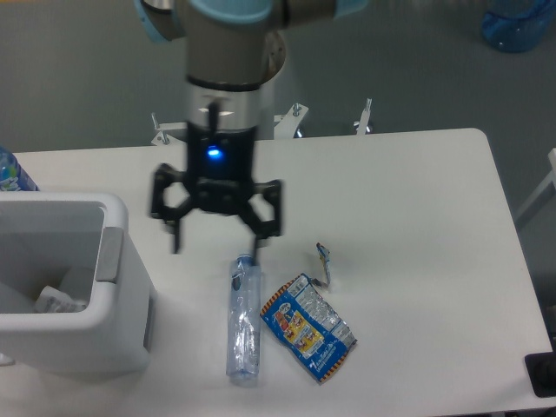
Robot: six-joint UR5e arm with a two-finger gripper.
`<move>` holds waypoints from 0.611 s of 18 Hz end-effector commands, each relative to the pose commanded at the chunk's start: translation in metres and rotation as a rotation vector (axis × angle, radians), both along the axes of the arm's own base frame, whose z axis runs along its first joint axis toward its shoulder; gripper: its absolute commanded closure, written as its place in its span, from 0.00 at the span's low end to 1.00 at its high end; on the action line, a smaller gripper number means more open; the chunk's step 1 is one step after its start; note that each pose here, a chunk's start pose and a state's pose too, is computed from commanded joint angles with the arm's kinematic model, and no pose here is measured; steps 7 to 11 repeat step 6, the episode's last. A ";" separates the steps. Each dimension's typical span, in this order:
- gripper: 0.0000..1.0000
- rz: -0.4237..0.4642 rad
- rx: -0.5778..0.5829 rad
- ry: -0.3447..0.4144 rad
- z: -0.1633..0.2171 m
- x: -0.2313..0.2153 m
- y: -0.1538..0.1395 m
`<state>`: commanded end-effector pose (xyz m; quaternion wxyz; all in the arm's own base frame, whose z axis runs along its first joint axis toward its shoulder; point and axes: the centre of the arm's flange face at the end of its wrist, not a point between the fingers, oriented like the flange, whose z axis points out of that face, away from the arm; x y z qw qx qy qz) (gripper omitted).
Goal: Open the trash can
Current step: 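Push the lid open and lift the gripper away from the can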
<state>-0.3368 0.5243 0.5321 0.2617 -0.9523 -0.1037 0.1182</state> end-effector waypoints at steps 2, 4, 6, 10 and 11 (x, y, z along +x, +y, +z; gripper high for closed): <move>0.00 -0.010 -0.027 0.017 0.006 -0.006 -0.015; 0.00 -0.036 -0.060 0.020 0.004 -0.015 -0.024; 0.00 -0.062 -0.078 0.030 0.008 -0.014 -0.030; 0.00 -0.062 -0.078 0.030 0.008 -0.014 -0.030; 0.00 -0.062 -0.078 0.030 0.008 -0.014 -0.030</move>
